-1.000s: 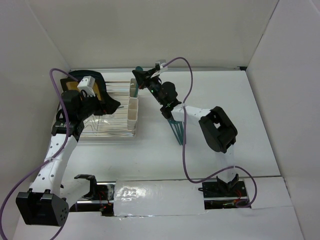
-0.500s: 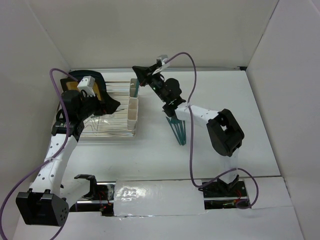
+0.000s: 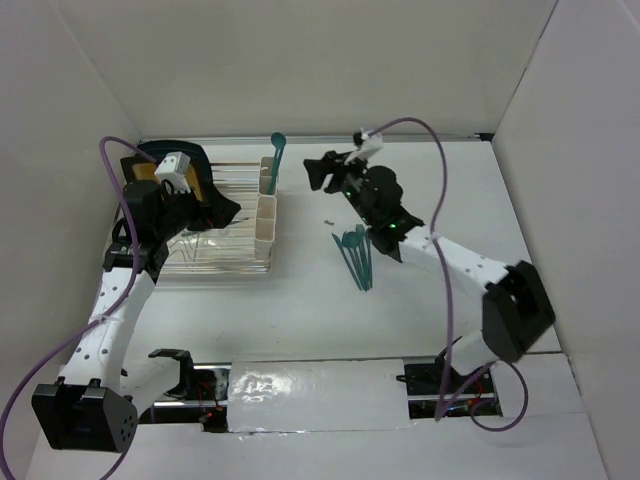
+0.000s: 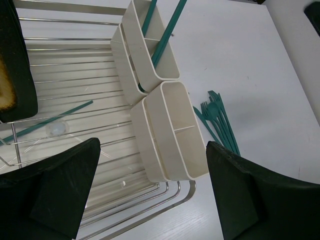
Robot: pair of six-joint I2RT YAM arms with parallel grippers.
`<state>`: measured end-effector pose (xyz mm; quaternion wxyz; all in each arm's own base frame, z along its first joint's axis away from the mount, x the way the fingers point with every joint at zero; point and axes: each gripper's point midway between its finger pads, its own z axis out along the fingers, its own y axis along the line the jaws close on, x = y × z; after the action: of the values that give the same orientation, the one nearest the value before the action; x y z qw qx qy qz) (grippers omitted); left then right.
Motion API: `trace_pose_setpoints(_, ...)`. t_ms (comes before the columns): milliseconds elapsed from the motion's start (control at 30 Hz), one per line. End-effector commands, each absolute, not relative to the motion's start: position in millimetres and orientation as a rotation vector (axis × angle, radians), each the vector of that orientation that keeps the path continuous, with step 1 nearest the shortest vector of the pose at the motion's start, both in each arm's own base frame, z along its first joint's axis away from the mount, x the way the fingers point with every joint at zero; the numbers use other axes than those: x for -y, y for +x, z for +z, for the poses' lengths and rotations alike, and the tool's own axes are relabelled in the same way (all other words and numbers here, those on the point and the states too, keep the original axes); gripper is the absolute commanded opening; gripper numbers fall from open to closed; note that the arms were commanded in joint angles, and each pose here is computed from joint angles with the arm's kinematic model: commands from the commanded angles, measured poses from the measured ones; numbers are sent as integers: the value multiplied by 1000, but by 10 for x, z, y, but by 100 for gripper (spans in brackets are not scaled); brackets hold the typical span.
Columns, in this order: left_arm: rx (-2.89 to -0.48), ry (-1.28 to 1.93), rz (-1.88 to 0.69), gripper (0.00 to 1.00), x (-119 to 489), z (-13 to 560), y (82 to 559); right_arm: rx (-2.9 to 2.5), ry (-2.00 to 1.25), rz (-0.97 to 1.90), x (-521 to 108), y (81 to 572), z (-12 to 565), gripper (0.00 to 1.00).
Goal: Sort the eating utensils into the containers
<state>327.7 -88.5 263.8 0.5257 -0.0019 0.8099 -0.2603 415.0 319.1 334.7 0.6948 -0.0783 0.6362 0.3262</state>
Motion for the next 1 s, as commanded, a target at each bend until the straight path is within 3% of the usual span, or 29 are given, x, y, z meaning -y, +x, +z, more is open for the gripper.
trace_pose_setpoints(0,-1864,47,-615,100,894,2868,3275,-1616,-2,548,-2436,3967,3003,70)
trace_pose_setpoints(33,-1856,49,-614,100,895,2887,3274,-1647,16,521,-2308,3912,2927,79)
trace_pose_setpoints(100,-1858,52,-624,100,907,2890,3265,-1748,86,445,-1941,3772,2704,88)
trace_pose_setpoints(267,-1850,53,-623,100,905,2912,3248,-1988,149,300,-1475,3516,1971,90)
trace_pose_setpoints(433,-1849,56,-628,100,912,2898,3219,-2164,166,199,-1305,3359,1275,84)
trace_pose_setpoints(767,-1851,67,-653,100,951,2908,3206,-2337,149,122,-1210,3329,642,59)
trace_pose_setpoints(967,-1847,66,-648,100,941,2916,3196,-2362,107,115,-1277,3467,538,57)
